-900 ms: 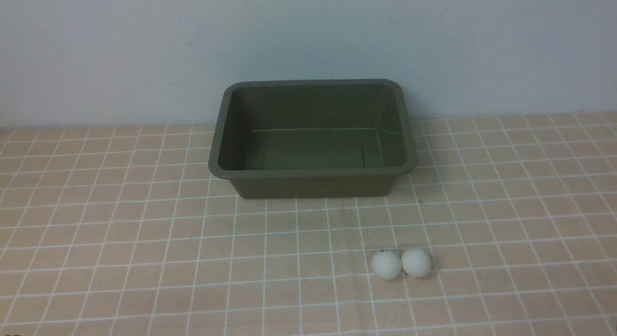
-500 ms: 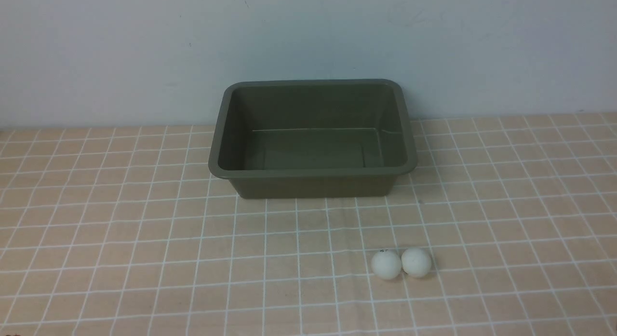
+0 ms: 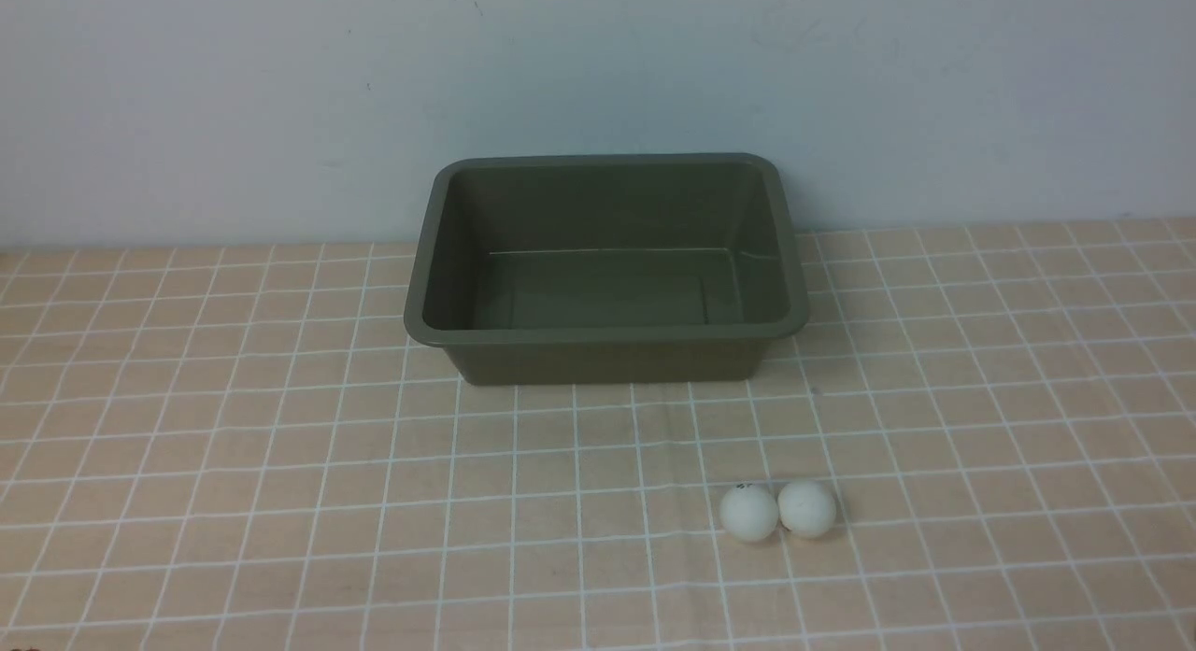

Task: Put the table tennis balls into the box on the light coffee tablecloth.
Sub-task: 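Reach for and grasp a ping pong ball on the table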

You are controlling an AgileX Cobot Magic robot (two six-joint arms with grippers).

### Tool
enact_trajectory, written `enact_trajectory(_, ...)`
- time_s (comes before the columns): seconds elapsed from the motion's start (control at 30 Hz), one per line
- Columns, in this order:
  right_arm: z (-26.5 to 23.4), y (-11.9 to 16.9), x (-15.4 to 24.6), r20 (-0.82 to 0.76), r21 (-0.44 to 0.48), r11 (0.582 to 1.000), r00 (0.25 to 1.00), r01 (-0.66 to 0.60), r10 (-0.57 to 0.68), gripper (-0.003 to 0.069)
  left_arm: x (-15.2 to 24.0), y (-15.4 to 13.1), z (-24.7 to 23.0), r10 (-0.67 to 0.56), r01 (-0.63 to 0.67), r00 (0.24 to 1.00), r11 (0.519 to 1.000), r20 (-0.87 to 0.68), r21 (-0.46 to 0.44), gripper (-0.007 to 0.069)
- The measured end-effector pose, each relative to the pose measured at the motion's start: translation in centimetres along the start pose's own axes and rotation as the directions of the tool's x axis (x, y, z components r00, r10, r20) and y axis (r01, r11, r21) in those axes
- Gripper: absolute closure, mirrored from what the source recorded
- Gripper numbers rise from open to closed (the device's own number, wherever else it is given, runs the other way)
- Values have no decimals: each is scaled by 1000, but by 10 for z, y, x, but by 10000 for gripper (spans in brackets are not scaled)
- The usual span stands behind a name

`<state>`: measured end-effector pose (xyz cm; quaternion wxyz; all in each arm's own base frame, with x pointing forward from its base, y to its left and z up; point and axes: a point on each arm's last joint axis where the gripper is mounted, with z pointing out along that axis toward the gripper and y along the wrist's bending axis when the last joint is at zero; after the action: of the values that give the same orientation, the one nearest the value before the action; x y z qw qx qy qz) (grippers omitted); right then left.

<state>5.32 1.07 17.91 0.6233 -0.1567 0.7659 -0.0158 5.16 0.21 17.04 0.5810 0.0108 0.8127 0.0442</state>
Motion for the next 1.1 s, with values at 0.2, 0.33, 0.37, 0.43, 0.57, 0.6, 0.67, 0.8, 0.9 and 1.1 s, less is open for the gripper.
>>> enact_trajectory(0.2,0,0,0,0,0,1000,1000,0,0,677,0,0,0,0,0,1000,1000,0,0,694)
enact_trajectory(0.33,0,0,0,0,0,1000,1000,1,-1,677,0,0,0,0,0,1000,1000,0,0,694)
enact_trajectory(0.37,0,0,0,0,0,1000,1000,1,-1,677,0,0,0,0,0,1000,1000,0,0,694)
enact_trajectory(0.43,0,0,0,0,1,1000,1000,4,-4,677,0,0,0,0,0,1000,1000,0,0,694)
enact_trajectory(0.57,0,-2,-5,69,24,1000,998,-6,4,677,0,0,0,0,0,1000,1000,0,0,694)
enact_trajectory(0.6,0,-3,-7,103,33,999,995,-20,16,677,0,0,0,0,0,1000,1000,0,0,694)
enact_trajectory(0.67,-1,-6,-16,205,59,997,978,-56,43,677,0,0,0,0,0,1000,1000,0,0,694)
enact_trajectory(0.8,-10,-16,-38,459,125,979,884,-159,85,677,0,0,0,0,0,1000,1000,0,0,694)
enact_trajectory(0.9,-17,-22,-47,573,159,967,816,-199,74,677,0,0,0,0,0,1000,1000,0,0,694)
enact_trajectory(1.1,-28,-28,-58,699,200,950,714,-240,33,677,0,0,0,0,0,1000,1000,0,0,694)
